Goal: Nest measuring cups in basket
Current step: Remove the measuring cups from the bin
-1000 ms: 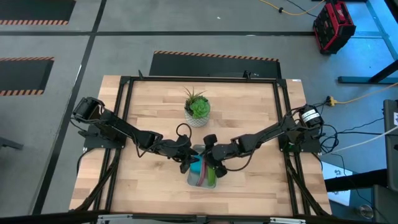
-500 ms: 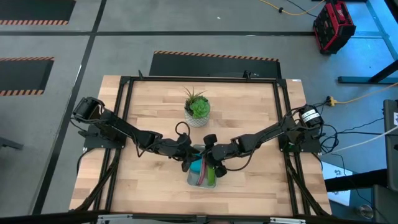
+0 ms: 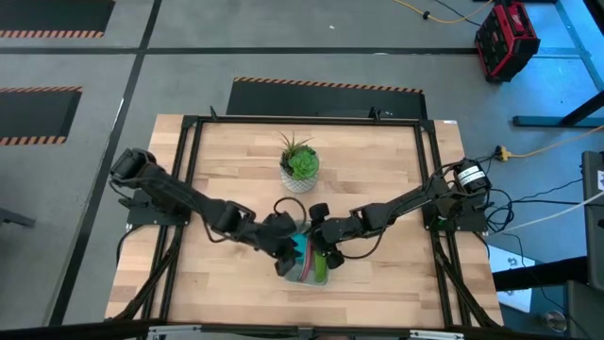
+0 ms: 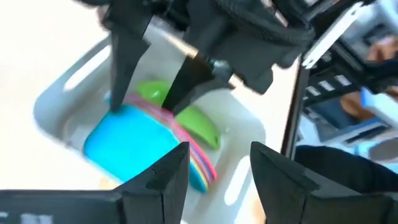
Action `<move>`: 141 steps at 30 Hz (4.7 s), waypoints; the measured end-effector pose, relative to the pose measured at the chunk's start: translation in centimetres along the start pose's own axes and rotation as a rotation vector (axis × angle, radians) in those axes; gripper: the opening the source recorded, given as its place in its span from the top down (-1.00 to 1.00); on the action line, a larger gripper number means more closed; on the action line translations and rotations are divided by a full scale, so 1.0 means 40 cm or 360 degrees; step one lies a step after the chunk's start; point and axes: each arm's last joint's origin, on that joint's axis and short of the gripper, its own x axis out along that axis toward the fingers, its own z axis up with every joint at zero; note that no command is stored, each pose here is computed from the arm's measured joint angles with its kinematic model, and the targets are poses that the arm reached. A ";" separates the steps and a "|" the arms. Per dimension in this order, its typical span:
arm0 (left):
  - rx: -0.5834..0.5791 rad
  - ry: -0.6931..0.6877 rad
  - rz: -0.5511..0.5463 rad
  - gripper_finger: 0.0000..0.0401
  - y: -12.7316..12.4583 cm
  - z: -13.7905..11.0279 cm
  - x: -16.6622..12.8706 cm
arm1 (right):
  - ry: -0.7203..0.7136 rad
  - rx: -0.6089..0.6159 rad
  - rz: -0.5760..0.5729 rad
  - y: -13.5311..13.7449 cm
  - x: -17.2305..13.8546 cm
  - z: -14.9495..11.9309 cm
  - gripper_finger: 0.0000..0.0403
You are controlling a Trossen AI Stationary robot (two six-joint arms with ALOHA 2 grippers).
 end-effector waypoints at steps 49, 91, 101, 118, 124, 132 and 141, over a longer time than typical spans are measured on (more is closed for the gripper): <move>-0.0861 0.0236 -0.0066 0.19 -0.155 0.008 0.079 | 0.0201 -0.0101 0.0109 -0.018 -0.386 0.011 -0.11; -0.0868 0.0426 0.0677 0.19 -0.047 -0.067 0.304 | 0.0241 -0.0149 0.0165 0.010 -0.404 -0.054 -0.11; -0.0814 0.0375 0.0696 0.19 -0.039 -0.067 0.307 | 0.0234 -0.0148 0.0164 0.010 -0.404 -0.053 -0.11; -0.0755 0.0390 0.0733 0.46 -0.023 -0.079 0.310 | 0.0234 -0.0147 0.0164 0.010 -0.404 -0.053 -0.11; -0.0693 0.0379 0.0712 0.65 -0.026 -0.076 0.308 | 0.0234 -0.0144 0.0164 0.010 -0.404 -0.053 -0.11; -0.0666 0.0382 0.0694 0.65 -0.034 -0.068 0.305 | 0.0234 -0.0144 0.0164 0.010 -0.404 -0.053 -0.11; -0.0619 0.0433 0.0638 0.65 -0.068 -0.041 0.287 | 0.0233 -0.0144 0.0164 0.010 -0.404 -0.053 -0.11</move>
